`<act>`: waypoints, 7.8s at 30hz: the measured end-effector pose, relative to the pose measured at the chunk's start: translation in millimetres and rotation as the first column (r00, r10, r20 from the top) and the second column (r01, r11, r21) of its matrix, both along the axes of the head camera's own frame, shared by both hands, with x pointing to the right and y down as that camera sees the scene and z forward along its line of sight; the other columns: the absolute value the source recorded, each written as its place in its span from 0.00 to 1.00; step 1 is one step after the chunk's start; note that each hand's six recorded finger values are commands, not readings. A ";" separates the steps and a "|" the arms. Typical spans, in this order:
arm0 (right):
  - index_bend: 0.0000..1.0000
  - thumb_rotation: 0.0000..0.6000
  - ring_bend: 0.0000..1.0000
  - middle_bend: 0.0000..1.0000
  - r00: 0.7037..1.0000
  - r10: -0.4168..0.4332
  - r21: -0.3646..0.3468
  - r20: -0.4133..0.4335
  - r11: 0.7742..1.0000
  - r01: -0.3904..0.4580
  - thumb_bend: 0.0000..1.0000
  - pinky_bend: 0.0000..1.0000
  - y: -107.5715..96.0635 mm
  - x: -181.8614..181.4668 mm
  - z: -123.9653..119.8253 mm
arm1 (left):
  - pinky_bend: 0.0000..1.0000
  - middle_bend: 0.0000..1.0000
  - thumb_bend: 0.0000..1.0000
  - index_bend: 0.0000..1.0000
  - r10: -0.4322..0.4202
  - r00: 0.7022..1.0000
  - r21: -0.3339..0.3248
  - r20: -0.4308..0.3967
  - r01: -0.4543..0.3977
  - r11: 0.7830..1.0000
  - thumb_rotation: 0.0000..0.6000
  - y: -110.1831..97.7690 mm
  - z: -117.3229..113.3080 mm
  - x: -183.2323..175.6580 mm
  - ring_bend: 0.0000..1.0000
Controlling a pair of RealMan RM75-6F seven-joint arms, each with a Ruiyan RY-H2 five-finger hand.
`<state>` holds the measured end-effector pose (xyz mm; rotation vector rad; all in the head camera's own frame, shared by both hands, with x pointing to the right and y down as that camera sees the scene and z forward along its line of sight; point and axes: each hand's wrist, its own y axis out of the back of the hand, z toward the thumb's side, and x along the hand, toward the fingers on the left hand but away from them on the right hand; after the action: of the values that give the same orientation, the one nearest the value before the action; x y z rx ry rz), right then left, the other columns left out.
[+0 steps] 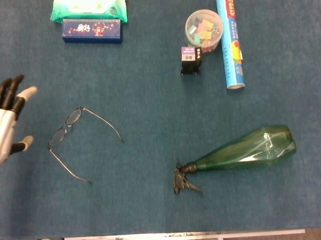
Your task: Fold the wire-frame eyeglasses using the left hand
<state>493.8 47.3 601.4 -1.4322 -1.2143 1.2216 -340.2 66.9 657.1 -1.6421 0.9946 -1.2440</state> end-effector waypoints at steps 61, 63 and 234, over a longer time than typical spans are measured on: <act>0.05 1.00 0.21 0.22 1.000 0.021 -0.022 -0.004 1.000 -0.021 0.01 0.51 7.8 8.3 4.9 | 0.07 0.00 0.00 0.00 0.123 0.989 -0.223 0.083 -0.102 0.969 1.00 -8.4 83.5 38.9 0.00; 0.05 1.00 0.21 0.22 1.000 0.020 -0.022 -0.004 1.000 -0.020 0.01 0.51 7.7 7.9 5.0 | 0.07 0.00 0.00 0.00 0.120 0.989 -0.220 0.091 -0.098 0.971 1.00 -9.0 84.3 36.8 0.00; 0.05 1.00 0.21 0.23 0.999 -0.022 0.002 0.024 1.000 0.022 0.01 0.51 -2.9 -5.6 2.0 | 0.08 0.00 0.00 0.00 -0.134 0.974 0.033 -0.184 0.142 0.989 1.00 -1.2 65.8 -30.0 0.00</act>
<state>488.2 44.3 603.4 -1.4586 -1.2127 1.1911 -370.2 65.7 722.9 -1.6968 1.2593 -1.1667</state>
